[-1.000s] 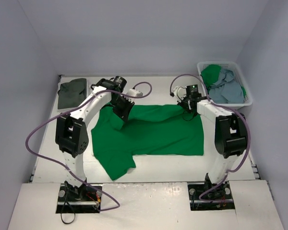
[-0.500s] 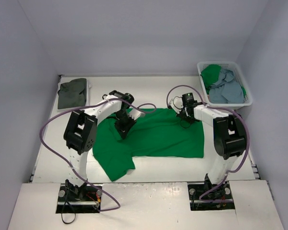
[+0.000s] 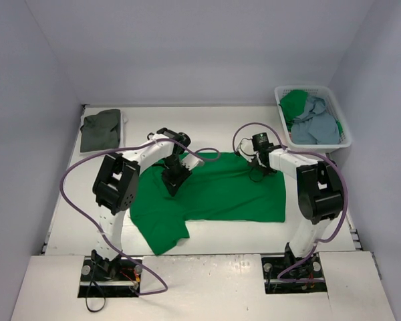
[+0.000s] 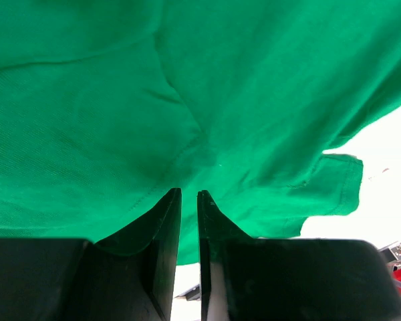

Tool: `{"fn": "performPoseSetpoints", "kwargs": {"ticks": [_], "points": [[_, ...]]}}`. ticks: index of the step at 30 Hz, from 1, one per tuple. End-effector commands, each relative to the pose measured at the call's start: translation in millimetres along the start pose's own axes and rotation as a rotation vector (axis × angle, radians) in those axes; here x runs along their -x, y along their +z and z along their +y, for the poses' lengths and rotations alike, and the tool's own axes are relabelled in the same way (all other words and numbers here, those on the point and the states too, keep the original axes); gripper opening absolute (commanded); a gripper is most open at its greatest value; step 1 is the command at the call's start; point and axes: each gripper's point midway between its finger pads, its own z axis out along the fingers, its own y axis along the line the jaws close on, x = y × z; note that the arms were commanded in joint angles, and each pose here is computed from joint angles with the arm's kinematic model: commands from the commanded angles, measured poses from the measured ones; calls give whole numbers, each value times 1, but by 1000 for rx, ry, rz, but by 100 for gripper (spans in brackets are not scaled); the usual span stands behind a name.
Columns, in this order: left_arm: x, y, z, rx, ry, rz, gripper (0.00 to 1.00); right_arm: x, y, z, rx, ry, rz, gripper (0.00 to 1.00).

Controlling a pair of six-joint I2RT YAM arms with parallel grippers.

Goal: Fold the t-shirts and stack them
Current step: Fold the flattened tshirt in 1/3 of the way

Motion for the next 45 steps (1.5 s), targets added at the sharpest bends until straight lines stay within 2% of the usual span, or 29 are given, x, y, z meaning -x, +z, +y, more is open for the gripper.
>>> {"fn": "performPoseSetpoints", "kwargs": {"ticks": [1, 10, 14, 15, 17, 20, 24, 34, 35, 36, 39, 40, 45], "points": [[8, -16, 2, 33, 0, -27, 11, -3, -28, -20, -83, 5, -7, 0], [12, -10, 9, 52, -14, -7, 11, 2, -51, -16, -53, 28, -60, 0], [13, -11, 12, 69, -17, -9, 11, -2, -59, -1, 24, 33, -54, 0], [14, -13, 12, 72, -16, -13, 11, -3, -59, 2, 36, 35, -49, 2], [15, -15, 12, 77, -17, -23, 11, -9, -59, 10, 66, 31, -30, 15], [15, -18, 12, 82, -15, -29, 11, -15, -59, 21, 104, 32, -15, 17], [14, -19, 13, 86, -15, -27, 11, -21, -59, 31, 131, 30, -2, 17], [13, -20, 16, 95, -16, -30, 11, -39, -62, 50, 161, 35, 22, 8], [14, -22, 17, 97, -17, -36, 10, -37, -65, 47, 156, 42, 11, 6], [16, -25, 19, 99, -22, -48, 8, -34, -69, 43, 143, 53, -8, 0], [19, -32, 21, 92, -32, -78, 3, -13, -88, 23, 98, 98, -98, 0], [20, -35, 23, 94, -37, -89, 2, 1, -94, 23, 124, 112, -161, 0], [22, -50, 32, 65, -75, -161, 0, 55, -141, -23, 34, 229, -399, 0]]}}
